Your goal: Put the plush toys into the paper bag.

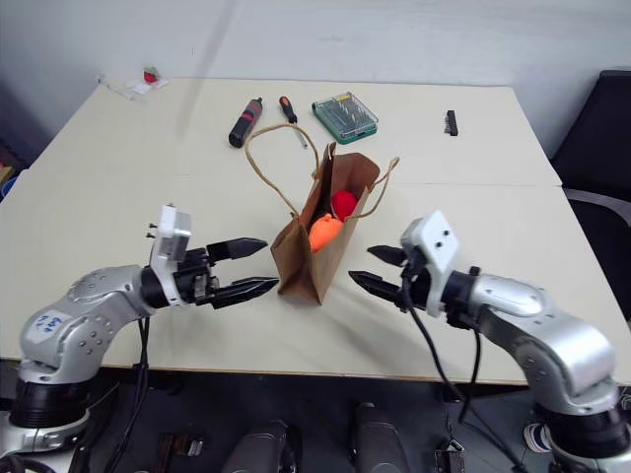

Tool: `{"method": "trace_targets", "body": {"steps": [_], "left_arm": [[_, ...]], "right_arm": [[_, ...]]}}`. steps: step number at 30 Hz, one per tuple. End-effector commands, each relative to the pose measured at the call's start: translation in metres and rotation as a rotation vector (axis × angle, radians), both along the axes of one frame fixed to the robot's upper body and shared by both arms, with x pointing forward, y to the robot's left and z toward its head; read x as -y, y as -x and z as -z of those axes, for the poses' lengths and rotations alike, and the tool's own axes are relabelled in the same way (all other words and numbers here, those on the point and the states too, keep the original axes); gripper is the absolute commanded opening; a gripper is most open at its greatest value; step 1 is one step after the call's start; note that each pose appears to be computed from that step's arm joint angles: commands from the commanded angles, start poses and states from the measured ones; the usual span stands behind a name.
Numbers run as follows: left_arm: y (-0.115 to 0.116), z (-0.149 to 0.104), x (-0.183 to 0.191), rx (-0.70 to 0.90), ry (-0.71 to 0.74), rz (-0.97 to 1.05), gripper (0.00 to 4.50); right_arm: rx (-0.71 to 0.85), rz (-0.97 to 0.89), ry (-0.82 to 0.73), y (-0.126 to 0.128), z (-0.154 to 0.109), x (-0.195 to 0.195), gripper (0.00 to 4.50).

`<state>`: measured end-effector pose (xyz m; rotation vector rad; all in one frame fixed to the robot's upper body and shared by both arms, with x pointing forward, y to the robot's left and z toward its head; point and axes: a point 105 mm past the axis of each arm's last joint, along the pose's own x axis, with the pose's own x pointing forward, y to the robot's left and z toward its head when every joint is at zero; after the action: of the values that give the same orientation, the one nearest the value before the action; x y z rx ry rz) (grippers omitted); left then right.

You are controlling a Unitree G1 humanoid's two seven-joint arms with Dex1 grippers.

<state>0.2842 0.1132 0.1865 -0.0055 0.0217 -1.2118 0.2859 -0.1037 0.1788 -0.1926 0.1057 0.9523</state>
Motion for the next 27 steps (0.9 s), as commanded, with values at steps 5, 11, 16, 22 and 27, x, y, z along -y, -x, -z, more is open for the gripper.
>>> {"method": "trace_targets", "body": {"steps": [5,11,16,22,27], "left_arm": [[-0.015,0.002,0.021,0.107,-0.006,-0.024,4.5],[-0.03,0.002,0.032,0.124,0.024,-0.119,4.5],[-0.052,-0.001,0.029,0.116,0.07,-0.253,4.31],[-0.055,0.005,0.037,0.097,0.085,-0.218,2.56],[-0.061,0.0,0.039,0.09,0.106,-0.112,0.94]], "right_arm": [[0.115,-0.029,0.03,-0.028,0.006,-0.035,0.04],[0.125,-0.034,0.009,-0.032,0.012,-0.048,0.04],[0.123,-0.031,-0.004,-0.03,0.014,-0.048,0.01],[0.131,-0.027,-0.013,-0.024,0.011,-0.038,0.0],[0.122,0.001,-0.019,-0.009,0.005,-0.014,0.0]]}}
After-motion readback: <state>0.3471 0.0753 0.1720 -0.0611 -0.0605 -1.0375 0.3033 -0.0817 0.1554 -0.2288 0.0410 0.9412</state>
